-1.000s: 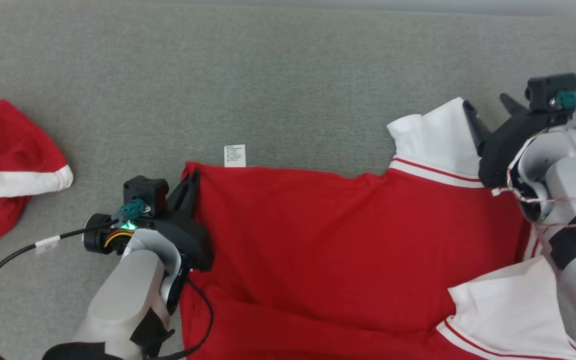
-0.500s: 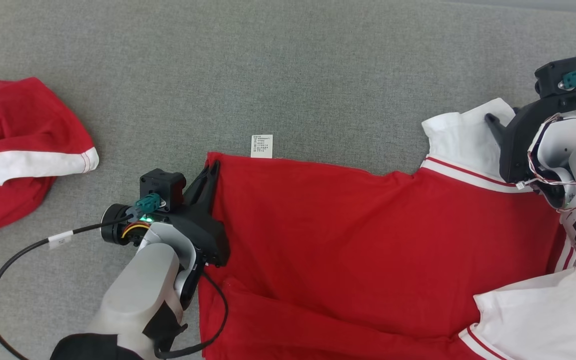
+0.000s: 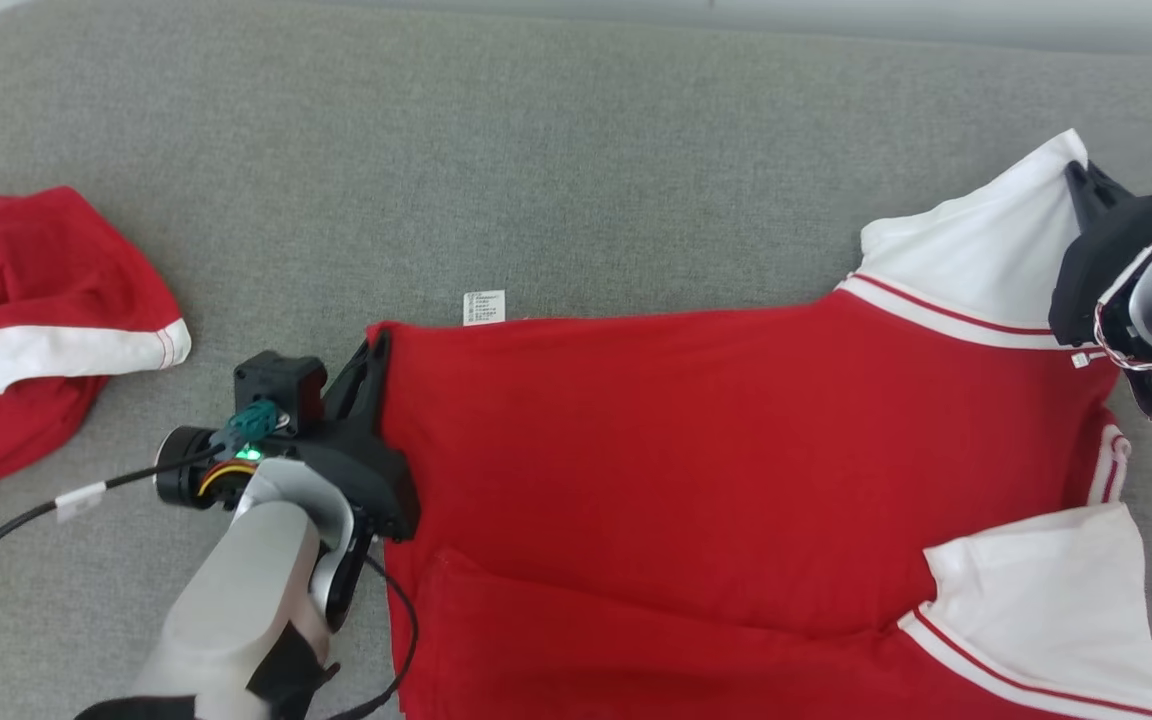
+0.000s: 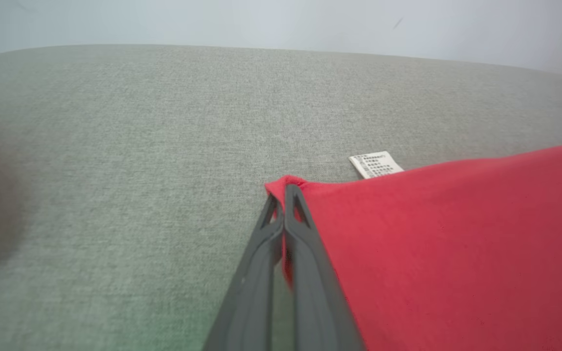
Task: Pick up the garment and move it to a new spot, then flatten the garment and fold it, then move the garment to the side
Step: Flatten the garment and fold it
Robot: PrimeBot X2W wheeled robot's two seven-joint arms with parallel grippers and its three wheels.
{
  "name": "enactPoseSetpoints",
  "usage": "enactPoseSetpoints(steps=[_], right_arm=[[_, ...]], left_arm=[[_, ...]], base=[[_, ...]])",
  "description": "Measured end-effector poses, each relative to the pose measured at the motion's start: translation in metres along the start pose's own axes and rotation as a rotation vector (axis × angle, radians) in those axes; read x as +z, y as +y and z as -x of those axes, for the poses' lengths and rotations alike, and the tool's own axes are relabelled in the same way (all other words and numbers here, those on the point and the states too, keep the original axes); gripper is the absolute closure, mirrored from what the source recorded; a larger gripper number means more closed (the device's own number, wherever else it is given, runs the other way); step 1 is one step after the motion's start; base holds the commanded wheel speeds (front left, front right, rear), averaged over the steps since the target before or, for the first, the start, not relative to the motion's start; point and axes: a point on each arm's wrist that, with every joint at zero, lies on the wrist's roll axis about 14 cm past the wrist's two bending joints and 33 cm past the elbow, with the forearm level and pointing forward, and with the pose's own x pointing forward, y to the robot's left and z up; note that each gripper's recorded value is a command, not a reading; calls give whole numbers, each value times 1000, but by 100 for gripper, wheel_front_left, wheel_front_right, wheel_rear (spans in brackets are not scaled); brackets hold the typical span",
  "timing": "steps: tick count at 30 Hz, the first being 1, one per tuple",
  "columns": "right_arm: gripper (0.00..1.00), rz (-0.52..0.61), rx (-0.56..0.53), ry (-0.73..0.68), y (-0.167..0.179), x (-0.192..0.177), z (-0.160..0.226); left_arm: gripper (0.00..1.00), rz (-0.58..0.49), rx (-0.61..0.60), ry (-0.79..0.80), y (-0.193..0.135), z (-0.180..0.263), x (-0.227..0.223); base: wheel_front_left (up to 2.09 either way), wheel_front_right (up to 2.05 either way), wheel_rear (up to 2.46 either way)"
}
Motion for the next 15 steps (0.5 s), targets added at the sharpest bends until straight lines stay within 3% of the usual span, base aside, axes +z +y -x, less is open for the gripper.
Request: enactPoseSetpoints(steps=[7,15], right_arm=[[100,-28,-24,-120,-1,19,20],[100,-85,-38,-159,1,-3,59]], left_arm=[[100,-21,9,-47,2,17,11],[100,-21,-16,-99,-10,44,19]], base=[[0,0,0],[0,0,0]])
